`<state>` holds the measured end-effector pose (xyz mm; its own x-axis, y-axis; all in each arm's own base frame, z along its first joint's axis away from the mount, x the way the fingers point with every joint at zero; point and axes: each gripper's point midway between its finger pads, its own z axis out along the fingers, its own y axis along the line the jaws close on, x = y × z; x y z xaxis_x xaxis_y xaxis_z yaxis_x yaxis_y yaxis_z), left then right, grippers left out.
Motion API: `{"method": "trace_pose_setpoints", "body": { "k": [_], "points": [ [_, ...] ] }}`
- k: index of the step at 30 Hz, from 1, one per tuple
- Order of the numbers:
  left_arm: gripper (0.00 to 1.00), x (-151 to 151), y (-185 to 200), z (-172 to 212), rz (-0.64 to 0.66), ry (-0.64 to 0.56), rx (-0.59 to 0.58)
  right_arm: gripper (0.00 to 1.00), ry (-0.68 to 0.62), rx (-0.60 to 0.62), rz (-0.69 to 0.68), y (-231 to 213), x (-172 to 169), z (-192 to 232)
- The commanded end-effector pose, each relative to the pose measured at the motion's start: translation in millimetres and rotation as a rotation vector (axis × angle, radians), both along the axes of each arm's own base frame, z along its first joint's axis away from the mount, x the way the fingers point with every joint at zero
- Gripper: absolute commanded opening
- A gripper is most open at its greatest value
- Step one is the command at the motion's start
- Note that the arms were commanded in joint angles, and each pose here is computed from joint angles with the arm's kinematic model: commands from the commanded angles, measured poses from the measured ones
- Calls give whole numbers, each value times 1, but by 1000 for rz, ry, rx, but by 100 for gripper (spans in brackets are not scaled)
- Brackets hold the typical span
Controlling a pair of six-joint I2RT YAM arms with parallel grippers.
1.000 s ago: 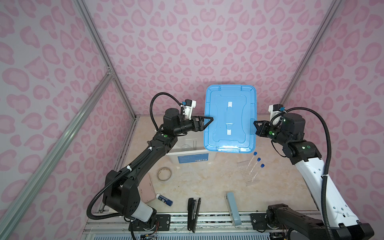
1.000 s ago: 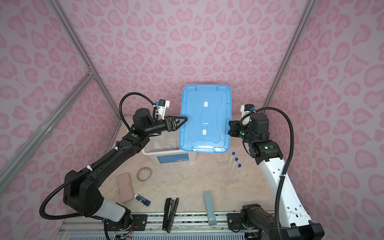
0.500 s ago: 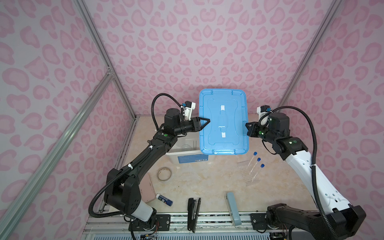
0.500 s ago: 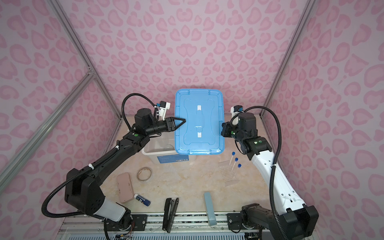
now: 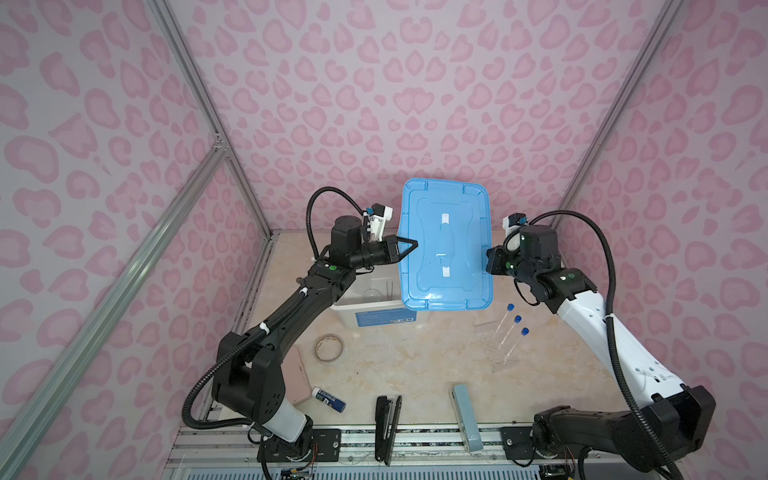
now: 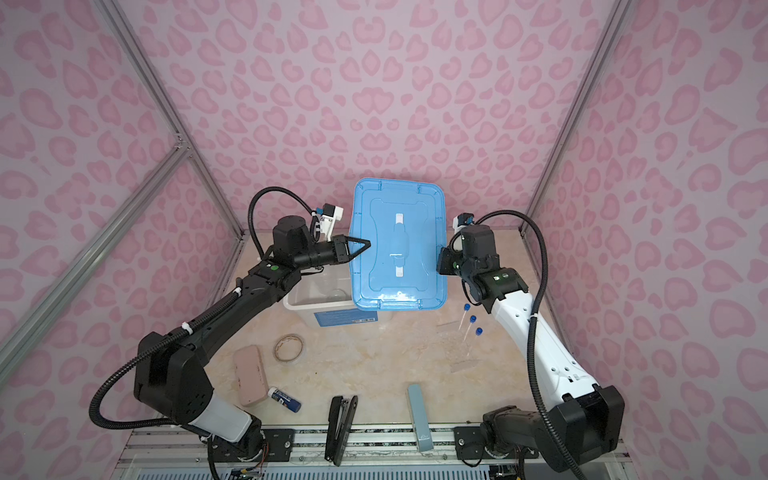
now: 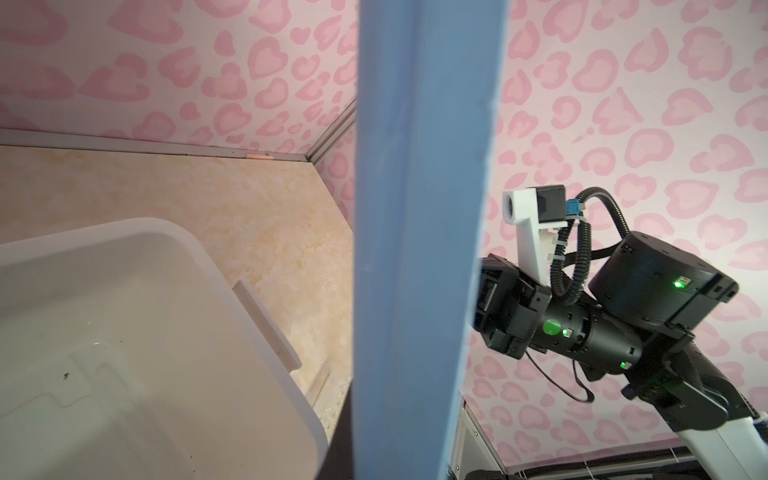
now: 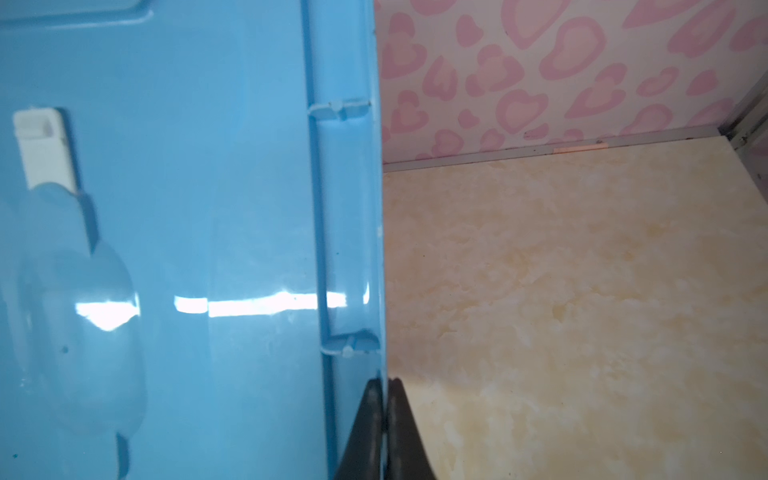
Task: Organize the chemistry lab equipment
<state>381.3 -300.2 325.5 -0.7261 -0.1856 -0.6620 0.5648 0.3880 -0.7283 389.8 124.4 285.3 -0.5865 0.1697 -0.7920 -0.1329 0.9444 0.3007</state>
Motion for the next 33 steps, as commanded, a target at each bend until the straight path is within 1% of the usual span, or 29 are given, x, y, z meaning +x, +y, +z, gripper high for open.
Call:
{"method": "trace_pose_setpoints", "body": {
  "k": [1, 4, 5, 6, 8, 13, 16, 18, 21, 24, 28, 31, 33],
  "points": [
    [3, 0, 4, 3, 3, -19, 16, 24, -52, 82, 82, 22, 5, 15],
    [3, -5, 11, 15, 9, -57, 26, 41, -57, 94, 89, 25, 5, 18],
    [3, -8, 15, 29, 18, -96, 33, 46, -63, 94, 87, 25, 5, 20],
    [3, -9, 21, 36, 44, -117, 55, 51, -65, 96, 83, 25, 4, 22],
    [3, -12, 35, 45, 100, -161, 118, 57, -81, 99, 75, 23, 3, 29],
    [3, -22, 81, 69, 282, -274, 328, 58, -105, 126, 104, 29, 0, 44],
    [4, -27, 117, 77, 403, -349, 510, 59, -122, 151, 141, 38, 1, 48],
    [6, -30, 145, 81, 498, -394, 635, 59, -153, 182, 195, 50, 0, 53],
    [8, -34, 169, 80, 557, -441, 778, 59, -178, 228, 245, 63, 1, 60],
    [9, -33, 177, 73, 555, -458, 883, 59, -191, 266, 280, 74, 6, 67],
    [10, -29, 169, 60, 530, -508, 1036, 60, -168, 323, 297, 85, 15, 70],
    [10, -26, 158, 49, 519, -552, 1197, 63, -40, 355, 217, 80, 17, 68],
    [10, -23, 148, 42, 509, -579, 1289, 71, -21, 378, 196, 77, 13, 73]
  ]
}}
